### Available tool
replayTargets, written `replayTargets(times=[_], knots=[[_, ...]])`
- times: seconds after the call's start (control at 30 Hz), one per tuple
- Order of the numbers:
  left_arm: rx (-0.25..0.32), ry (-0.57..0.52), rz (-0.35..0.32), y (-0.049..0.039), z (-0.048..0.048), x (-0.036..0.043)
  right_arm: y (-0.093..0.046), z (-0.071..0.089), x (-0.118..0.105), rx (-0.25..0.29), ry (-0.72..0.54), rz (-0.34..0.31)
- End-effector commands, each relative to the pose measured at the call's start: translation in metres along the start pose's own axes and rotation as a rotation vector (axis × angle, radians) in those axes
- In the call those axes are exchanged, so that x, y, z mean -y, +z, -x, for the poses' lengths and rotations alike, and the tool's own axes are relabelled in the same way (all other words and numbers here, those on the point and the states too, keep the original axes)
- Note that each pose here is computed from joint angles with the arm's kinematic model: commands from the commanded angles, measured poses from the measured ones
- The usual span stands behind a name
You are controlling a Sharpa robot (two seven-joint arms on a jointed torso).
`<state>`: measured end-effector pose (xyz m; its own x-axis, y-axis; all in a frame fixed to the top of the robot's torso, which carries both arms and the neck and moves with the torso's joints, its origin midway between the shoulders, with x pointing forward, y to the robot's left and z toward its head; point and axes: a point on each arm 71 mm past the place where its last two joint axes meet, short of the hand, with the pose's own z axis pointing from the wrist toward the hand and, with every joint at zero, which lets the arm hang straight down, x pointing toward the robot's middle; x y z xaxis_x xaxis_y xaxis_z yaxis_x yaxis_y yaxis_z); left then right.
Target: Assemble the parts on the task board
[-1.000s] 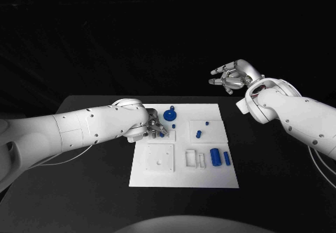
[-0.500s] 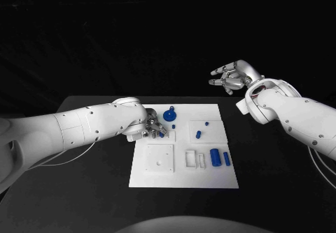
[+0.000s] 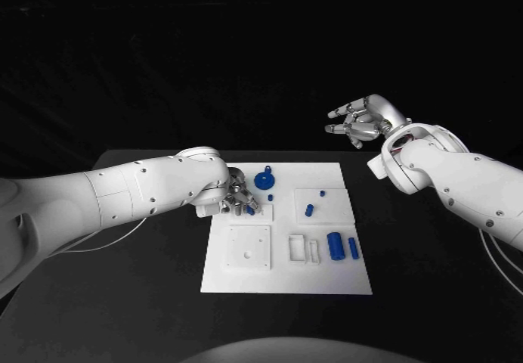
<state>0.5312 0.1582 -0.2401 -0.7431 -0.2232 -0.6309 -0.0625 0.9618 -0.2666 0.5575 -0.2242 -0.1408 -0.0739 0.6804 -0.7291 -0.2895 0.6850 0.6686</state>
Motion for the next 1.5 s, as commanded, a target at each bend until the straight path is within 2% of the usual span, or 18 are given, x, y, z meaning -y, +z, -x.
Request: replayTargets(times=[0.03, 0.33, 0.9, 1.23, 1.5], knots=[[-0.05, 0.056, 0.01, -0.0013, -0.0009, -0.0005, 0.0, -0.001, -0.001, -0.01, -0.008, 0.006], [-0.04, 0.099, -0.003, -0.0029, 0.0032, 0.0028, 0.0, -0.001, -0.001, -0.01, -0.008, 0.006], [-0.003, 0.082, -0.026, -0.0009, 0.004, 0.0103, 0.001, -0.002, -0.002, -0.012, -0.007, 0.008], [-0.001, 0.046, -0.035, -0.0019, 0.0024, 0.0117, 0.001, -0.002, -0.002, -0.012, -0.008, 0.007], [0.02, 0.053, -0.023, -0.0018, 0.0039, 0.0091, 0.001, -0.003, -0.002, -0.014, -0.008, 0.006]])
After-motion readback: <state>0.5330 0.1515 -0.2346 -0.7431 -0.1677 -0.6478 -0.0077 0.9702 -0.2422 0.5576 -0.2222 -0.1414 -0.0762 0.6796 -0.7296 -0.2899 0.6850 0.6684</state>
